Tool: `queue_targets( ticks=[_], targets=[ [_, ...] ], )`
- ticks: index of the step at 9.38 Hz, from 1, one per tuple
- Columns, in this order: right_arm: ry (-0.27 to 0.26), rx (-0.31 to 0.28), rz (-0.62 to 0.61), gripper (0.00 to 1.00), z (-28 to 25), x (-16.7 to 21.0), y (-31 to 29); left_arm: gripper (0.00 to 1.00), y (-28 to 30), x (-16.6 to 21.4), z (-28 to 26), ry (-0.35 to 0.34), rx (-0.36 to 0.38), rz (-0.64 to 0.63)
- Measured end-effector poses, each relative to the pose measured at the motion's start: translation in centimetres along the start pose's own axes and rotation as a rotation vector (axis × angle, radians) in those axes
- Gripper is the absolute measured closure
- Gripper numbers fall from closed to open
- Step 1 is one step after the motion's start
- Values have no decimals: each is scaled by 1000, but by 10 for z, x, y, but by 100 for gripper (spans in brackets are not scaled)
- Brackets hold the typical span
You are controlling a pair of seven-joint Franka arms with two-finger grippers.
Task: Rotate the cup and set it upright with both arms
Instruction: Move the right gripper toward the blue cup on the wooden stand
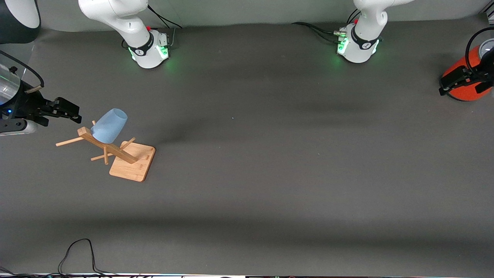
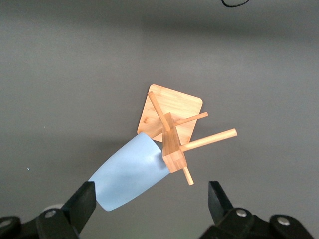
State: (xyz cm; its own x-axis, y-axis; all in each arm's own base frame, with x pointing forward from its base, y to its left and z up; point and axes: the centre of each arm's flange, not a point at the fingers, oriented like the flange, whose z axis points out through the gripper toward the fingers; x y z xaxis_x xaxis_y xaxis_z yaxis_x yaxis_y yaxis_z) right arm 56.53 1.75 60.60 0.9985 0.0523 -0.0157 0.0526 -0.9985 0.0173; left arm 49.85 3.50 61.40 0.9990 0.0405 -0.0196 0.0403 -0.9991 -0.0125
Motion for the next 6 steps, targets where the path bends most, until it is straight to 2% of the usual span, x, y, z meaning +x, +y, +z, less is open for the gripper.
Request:
queue_targets(
  ticks=[6],
  targets=[
    [-14, 0, 19, 0, -3, -3, 11, 0, 0, 0, 5, -6, 0, -1]
  ],
)
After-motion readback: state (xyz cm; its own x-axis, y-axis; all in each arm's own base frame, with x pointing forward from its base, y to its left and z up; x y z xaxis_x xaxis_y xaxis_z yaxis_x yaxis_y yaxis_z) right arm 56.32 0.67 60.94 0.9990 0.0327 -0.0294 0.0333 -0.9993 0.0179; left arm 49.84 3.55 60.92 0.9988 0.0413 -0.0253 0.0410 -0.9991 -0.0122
